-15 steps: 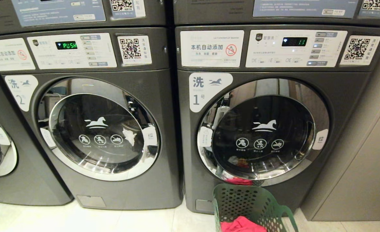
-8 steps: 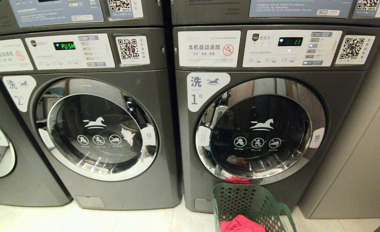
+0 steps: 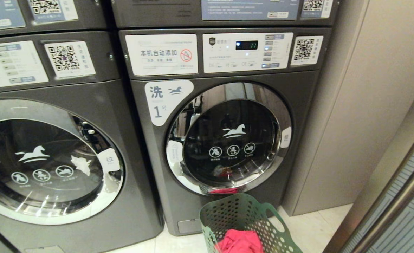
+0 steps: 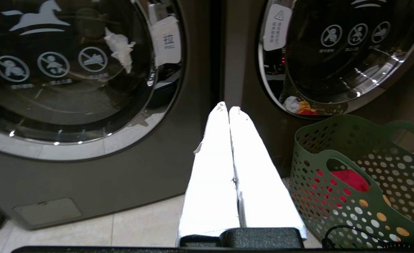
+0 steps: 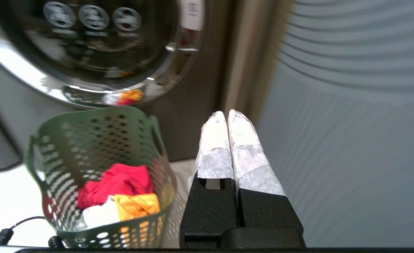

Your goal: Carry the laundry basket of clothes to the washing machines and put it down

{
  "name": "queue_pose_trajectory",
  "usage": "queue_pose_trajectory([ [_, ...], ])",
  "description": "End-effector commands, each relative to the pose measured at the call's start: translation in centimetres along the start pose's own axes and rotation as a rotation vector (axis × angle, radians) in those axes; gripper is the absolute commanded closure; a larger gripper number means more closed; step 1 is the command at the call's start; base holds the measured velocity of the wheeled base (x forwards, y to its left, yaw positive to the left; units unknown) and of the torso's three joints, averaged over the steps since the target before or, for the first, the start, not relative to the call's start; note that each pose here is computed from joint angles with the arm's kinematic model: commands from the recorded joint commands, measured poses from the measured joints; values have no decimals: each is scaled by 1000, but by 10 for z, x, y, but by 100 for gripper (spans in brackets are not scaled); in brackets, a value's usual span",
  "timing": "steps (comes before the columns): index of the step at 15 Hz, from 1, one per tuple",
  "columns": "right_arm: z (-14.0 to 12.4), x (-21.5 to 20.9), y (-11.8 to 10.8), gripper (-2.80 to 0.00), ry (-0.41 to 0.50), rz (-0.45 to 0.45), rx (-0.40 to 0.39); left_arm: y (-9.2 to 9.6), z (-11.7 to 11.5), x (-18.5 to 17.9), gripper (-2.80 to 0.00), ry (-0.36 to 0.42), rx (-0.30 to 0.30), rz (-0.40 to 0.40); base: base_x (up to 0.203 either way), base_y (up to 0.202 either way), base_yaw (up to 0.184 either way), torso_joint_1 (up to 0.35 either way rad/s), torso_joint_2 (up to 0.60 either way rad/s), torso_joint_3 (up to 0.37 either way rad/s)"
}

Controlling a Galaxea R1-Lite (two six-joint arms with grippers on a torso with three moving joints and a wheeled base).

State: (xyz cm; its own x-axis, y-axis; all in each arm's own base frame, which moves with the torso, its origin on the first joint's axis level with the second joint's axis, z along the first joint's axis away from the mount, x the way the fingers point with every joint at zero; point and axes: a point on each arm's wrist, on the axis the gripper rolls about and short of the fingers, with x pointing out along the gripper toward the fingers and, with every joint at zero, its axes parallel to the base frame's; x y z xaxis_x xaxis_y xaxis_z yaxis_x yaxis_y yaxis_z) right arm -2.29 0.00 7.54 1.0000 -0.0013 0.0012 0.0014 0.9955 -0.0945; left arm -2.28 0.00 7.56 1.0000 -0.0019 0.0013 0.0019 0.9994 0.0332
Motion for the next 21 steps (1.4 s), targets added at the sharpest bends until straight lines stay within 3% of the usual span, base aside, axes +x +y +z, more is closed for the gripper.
queue_pose_trajectory([
  [1,0,0,0,0,1,0,-2,0,0,0,0,-2,1,0,-2,6,-105,1,2,0],
  [8,0,0,0,0,-1,3,-11,0,0,0,0,-2,15,-3,-1,1,-9,0,0,0],
  [10,0,0,0,0,1,3,-3,0,0,0,0,3,48,-13,0,0,0,0,0,0],
  [13,0,0,0,0,0,1,-3,0,20,-7,0,-66,45,-11,0,0,0,0,0,0],
  [14,0,0,0,0,0,1,-3,1,30,-11,-280,-93,45,-8,0,0,0,0,0,0],
  [17,0,0,0,0,0,1,-3,2,74,-24,-280,-134,46,-6,0,0,0,0,0,0],
  [19,0,0,0,0,0,1,-3,3,106,-10,-280,-61,32,-9,0,0,0,0,0,0],
  [21,0,0,0,0,0,1,-3,4,133,25,-280,75,-16,-5,0,0,0,0,0,0],
])
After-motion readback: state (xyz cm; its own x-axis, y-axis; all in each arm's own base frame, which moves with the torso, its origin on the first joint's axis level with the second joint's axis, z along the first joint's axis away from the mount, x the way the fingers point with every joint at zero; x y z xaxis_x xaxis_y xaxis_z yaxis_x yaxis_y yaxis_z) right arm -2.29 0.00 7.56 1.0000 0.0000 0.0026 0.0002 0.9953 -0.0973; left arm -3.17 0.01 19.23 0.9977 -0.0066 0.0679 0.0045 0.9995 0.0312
